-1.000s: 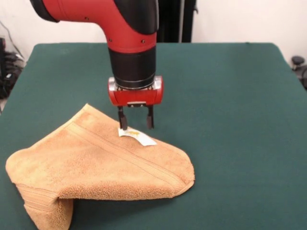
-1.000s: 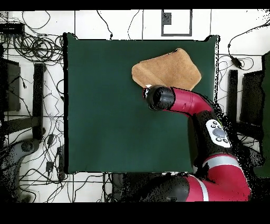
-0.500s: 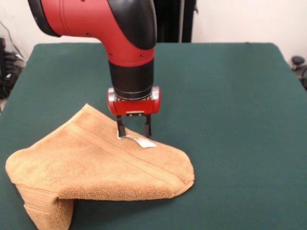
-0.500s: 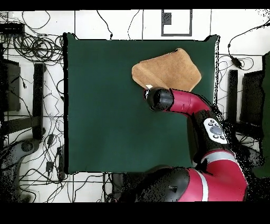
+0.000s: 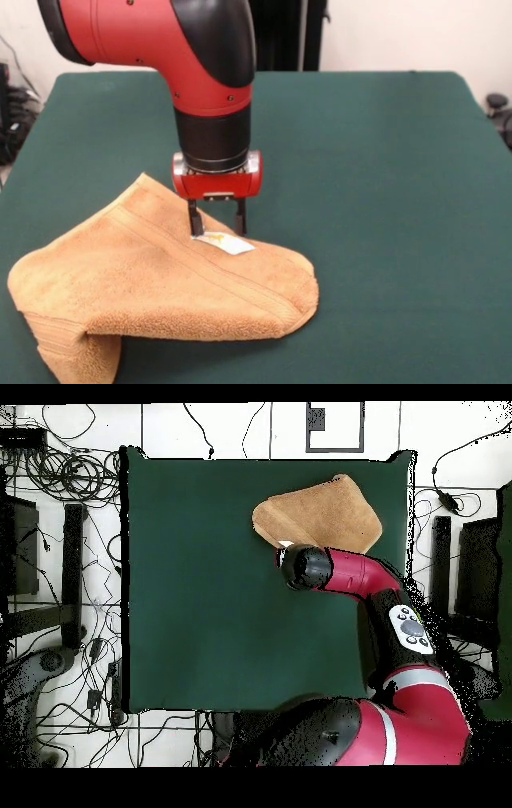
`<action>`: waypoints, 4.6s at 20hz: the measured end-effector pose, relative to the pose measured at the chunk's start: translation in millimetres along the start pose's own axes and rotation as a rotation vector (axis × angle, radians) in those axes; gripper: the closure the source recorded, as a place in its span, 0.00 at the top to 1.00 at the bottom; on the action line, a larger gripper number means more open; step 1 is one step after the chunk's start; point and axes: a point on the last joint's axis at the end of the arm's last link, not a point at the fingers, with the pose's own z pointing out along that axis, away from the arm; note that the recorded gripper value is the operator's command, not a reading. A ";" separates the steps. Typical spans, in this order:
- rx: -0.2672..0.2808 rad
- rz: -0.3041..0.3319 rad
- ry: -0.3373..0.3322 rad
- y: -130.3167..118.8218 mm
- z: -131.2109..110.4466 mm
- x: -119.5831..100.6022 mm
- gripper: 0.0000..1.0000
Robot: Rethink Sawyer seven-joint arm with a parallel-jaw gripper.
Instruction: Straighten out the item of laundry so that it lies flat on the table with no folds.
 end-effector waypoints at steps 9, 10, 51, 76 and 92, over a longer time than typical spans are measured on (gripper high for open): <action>0.000 0.005 -0.009 -2.9 0.5 -4.4 1.00; 0.000 0.004 -0.009 -2.6 0.5 -4.4 1.00; 0.021 -0.018 0.011 -9.2 -6.1 -6.8 0.00; 0.010 0.006 0.073 -11.0 -42.7 -16.6 0.00; 0.010 -0.008 0.103 8.3 -73.8 -14.5 0.00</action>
